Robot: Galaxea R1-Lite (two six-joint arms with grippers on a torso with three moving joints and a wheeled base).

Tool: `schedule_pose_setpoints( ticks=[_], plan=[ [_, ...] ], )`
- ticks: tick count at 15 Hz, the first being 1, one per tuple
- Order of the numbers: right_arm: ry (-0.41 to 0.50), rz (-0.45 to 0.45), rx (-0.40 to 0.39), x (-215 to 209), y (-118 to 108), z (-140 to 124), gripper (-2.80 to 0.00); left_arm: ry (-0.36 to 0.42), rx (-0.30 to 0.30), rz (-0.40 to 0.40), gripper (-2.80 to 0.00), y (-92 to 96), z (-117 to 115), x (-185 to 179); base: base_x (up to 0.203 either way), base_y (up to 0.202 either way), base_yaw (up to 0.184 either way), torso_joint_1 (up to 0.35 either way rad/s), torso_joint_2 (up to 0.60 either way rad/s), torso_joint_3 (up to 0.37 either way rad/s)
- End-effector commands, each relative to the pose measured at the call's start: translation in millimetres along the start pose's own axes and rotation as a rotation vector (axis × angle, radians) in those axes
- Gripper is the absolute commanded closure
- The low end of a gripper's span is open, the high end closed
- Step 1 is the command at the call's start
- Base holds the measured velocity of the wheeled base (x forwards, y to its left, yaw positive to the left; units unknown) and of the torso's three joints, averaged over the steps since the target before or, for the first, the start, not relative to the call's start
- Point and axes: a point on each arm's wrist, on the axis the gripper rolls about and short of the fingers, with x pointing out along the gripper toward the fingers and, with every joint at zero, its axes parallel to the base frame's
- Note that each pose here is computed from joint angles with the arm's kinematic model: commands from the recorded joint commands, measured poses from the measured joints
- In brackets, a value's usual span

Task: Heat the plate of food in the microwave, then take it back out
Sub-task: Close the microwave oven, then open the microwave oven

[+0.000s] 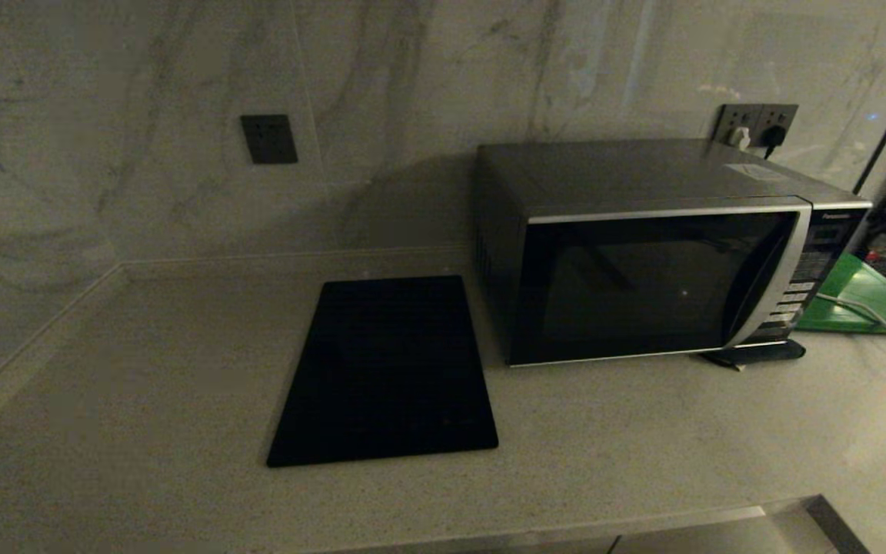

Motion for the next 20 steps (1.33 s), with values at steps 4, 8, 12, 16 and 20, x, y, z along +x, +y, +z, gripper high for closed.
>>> schedule_pose_setpoints(
  ticks=[4,8,12,16,20],
  plan=[
    [0.333,0.220,0.215,47.0,-85.4,19.5,0.00,0.001,-0.001,0.001,0.00,0.0,0.1,0.1,0.000,0.000,0.000,0.000,0.00,0.000],
    [0.469,0.351,0.309,100.0,-122.2,17.0,0.00,0.001,-0.001,0.001,0.00,0.0,0.1,0.1,0.000,0.000,0.000,0.000,0.00,0.000],
    [0.503,0.357,0.352,142.7,-150.5,6.8,0.00,0.001,-0.001,0.001,0.00,0.0,0.1,0.1,0.000,0.000,0.000,0.000,0.00,0.000],
    [0.499,0.377,0.334,176.1,-157.5,-4.3,0.00,0.001,-0.001,0.001,0.00,0.0,0.1,0.1,0.000,0.000,0.000,0.000,0.00,0.000],
    [0.529,0.389,0.312,196.2,-151.4,-18.4,0.00,0.001,-0.001,0.001,0.00,0.0,0.1,0.1,0.000,0.000,0.000,0.000,0.00,0.000]
  ],
)
